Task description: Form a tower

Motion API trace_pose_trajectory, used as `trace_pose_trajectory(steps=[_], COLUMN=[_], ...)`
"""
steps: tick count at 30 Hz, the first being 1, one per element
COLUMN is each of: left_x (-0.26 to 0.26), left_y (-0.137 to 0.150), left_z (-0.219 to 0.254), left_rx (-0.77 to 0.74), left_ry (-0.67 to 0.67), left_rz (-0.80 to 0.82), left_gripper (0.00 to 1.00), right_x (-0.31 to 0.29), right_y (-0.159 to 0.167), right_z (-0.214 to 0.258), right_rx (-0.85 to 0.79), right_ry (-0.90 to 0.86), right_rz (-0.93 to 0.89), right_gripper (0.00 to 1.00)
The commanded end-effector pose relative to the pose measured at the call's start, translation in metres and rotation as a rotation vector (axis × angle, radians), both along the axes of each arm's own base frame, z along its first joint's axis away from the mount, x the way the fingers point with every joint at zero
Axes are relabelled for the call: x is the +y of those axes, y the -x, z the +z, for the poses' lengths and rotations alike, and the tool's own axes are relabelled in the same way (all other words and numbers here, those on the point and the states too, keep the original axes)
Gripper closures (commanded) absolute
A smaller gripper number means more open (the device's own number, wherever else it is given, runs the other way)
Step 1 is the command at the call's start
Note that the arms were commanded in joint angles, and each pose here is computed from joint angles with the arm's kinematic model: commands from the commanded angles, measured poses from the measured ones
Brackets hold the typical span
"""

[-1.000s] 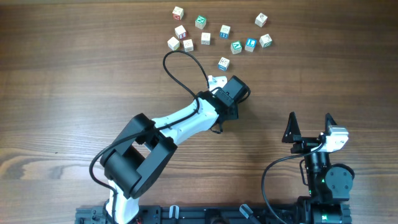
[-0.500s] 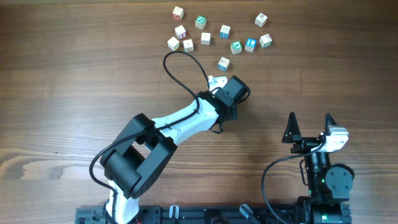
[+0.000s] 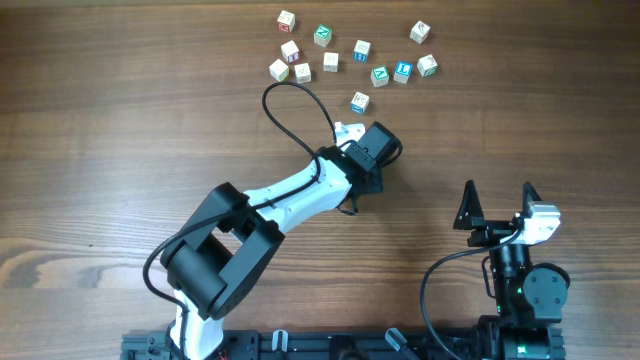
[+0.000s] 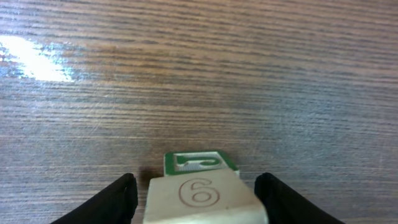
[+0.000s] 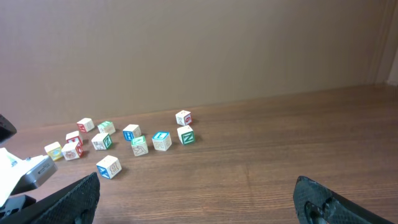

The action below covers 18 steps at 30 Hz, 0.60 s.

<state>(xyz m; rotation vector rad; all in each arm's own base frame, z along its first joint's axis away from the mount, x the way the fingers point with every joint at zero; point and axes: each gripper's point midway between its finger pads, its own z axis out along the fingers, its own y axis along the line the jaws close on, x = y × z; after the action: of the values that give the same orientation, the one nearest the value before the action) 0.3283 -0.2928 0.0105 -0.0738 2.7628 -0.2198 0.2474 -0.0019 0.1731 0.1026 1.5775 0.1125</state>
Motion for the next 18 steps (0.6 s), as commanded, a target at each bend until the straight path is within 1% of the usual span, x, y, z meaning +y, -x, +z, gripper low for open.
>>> trace_pose_trajectory(steps=[1, 2, 5, 7, 9, 11, 13, 15, 17, 18], left_x=[0.0, 0.001, -0.004, -0.009, -0.006, -0.001, 0.001, 0.008, 0.014, 0.014], left_y=[-0.001, -0.002, -0.008, -0.013, -0.015, -0.019, -0.024, -0.029, -0.031, -0.03], left_z=[0.02, 0.023, 0.036, 0.046, 0.059, 0.074, 0.088, 0.092, 0.088, 0.084], left_rx=[-0.027, -0.034, -0.082, -0.1, -0.079, -0.027, 0.062, 0.115, 0.127, 0.138], left_ry=[0.018, 0.018, 0.003, 0.004, -0.007, 0.018, 0.128, 0.201, 0.196, 0.189], left_rz=[-0.006, -0.005, -0.092, -0.117, -0.109, -0.098, -0.089, -0.071, -0.057, -0.056], left_gripper=[0.32, 0.29, 0.21, 0.15, 0.14, 0.12, 0.12, 0.12, 0.11, 0.09], right_x=[0.001, 0.001, 0.001, 0.001, 0.001, 0.001, 0.001, 0.001, 0.001, 0.001], right_y=[0.0, 0.0, 0.0, 0.0, 0.0, 0.0, 0.0, 0.0, 0.0, 0.0], right_z=[0.001, 0.001, 0.001, 0.001, 0.001, 0.001, 0.001, 0.001, 0.001, 0.001], right_rx=[-0.007, -0.007, -0.007, -0.007, -0.007, -0.007, -0.007, -0.007, -0.007, -0.007], right_ry=[0.004, 0.005, 0.004, 0.005, 0.004, 0.004, 0.004, 0.004, 0.004, 0.005], right_rz=[0.004, 0.004, 0.004, 0.004, 0.004, 0.004, 0.004, 0.004, 0.004, 0.004], right_gripper=[0.0, 0.0, 0.0, 0.0, 0.0, 0.0, 0.0, 0.0, 0.0, 0.0])
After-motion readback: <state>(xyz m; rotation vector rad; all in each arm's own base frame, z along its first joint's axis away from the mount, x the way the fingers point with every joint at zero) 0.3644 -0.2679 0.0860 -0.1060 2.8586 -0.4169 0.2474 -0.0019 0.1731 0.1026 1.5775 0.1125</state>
